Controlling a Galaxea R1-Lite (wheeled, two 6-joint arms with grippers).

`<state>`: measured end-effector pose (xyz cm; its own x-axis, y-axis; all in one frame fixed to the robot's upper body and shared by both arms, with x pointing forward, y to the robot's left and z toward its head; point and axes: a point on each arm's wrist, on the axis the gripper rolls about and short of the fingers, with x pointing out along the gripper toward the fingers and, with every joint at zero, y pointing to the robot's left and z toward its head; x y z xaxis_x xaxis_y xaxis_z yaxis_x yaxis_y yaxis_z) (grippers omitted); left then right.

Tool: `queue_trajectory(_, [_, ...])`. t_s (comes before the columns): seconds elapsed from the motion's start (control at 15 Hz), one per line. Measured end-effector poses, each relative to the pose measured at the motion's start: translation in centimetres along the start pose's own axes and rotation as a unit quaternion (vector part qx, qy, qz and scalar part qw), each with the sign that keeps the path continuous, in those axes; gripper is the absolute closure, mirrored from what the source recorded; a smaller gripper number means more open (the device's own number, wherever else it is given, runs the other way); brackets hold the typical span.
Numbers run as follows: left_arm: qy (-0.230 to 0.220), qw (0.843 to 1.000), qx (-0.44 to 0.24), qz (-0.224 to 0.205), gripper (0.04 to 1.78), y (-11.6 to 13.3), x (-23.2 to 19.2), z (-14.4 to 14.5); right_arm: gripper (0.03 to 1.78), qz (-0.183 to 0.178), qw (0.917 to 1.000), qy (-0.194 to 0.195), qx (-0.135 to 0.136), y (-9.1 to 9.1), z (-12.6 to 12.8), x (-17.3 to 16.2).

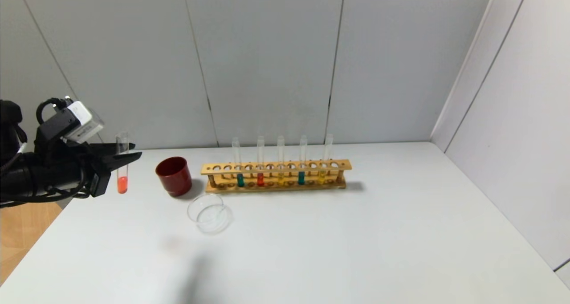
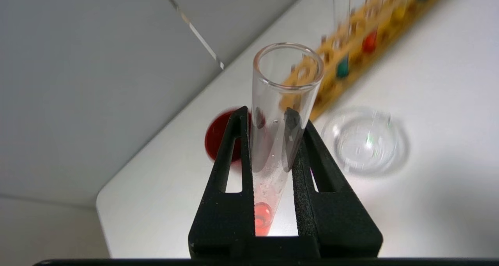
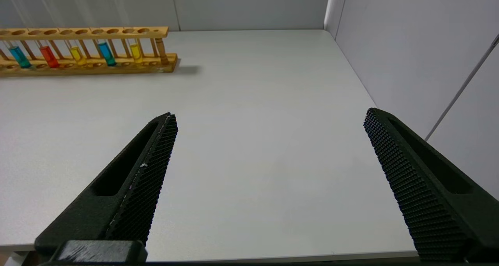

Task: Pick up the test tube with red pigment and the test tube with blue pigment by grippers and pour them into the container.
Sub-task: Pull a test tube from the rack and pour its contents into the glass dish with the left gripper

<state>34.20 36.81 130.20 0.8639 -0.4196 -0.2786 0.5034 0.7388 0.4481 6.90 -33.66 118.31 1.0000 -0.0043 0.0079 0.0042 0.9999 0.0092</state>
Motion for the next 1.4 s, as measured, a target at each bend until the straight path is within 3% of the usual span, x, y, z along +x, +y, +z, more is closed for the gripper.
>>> queue_trajectory(0.47, [0.099, 0.993, 0.057, -0.031, 1.49, -1.3, 1.6, -3.0, 0.06, 0.0, 1.0, 0.0, 0.0, 0.0, 0.0, 0.0])
queue_trajectory(0.67, [0.108, 0.99, 0.069, -0.05, 1.49, -1.8, 3.1, -3.5, 0.06, 0.0, 1.0, 0.0, 0.0, 0.0, 0.0, 0.0])
queue_trajectory(0.87, [0.144, 0.979, 0.137, -0.055, 1.49, -1.9, 4.4, -4.5, 0.06, 0.0, 1.0, 0.0, 0.0, 0.0, 0.0, 0.0])
queue_trajectory(1.4, [0.138, 0.962, 0.223, -0.081, 1.49, -3.3, 8.8, -2.6, 0.06, 0.0, 1.0, 0.0, 0.0, 0.0, 0.0, 0.0])
